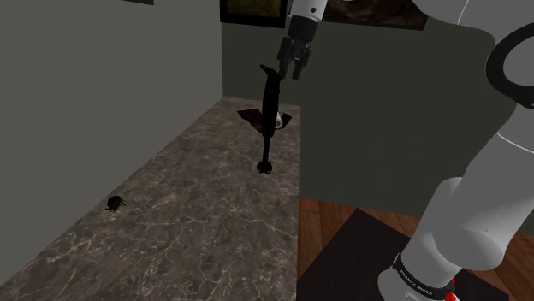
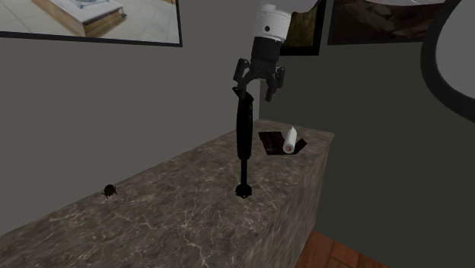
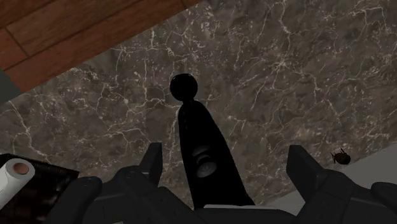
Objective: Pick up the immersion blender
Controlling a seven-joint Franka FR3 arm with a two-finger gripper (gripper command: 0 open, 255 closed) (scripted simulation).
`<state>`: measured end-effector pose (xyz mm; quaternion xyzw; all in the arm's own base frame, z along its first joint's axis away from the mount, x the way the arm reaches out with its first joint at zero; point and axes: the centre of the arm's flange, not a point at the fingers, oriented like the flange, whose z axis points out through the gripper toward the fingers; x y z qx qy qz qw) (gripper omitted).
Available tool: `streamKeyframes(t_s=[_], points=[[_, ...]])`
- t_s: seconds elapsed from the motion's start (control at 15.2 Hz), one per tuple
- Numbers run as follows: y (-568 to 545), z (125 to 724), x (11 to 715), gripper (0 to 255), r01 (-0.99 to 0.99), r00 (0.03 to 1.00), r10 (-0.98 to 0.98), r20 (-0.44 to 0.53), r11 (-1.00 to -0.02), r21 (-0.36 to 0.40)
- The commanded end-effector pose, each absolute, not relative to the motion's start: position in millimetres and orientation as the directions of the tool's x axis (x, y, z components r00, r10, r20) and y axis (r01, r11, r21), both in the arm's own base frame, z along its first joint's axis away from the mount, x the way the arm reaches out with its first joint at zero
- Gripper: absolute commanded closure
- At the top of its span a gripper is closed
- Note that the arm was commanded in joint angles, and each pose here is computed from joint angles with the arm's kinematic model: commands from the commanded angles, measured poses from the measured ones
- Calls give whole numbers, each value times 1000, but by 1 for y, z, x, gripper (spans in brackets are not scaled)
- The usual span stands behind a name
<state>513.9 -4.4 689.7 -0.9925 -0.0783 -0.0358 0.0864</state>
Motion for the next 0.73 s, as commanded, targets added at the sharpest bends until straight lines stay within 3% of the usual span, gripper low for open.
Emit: streamKeyframes(t_s=[0.0,0.26,0.66], points=[[0,706,536,0,204,977,188,103,-965,-166],[9,730,565,0,264,961,244,131,-950,-166],[9,698,565,0,264,961,244,131,-950,-166]])
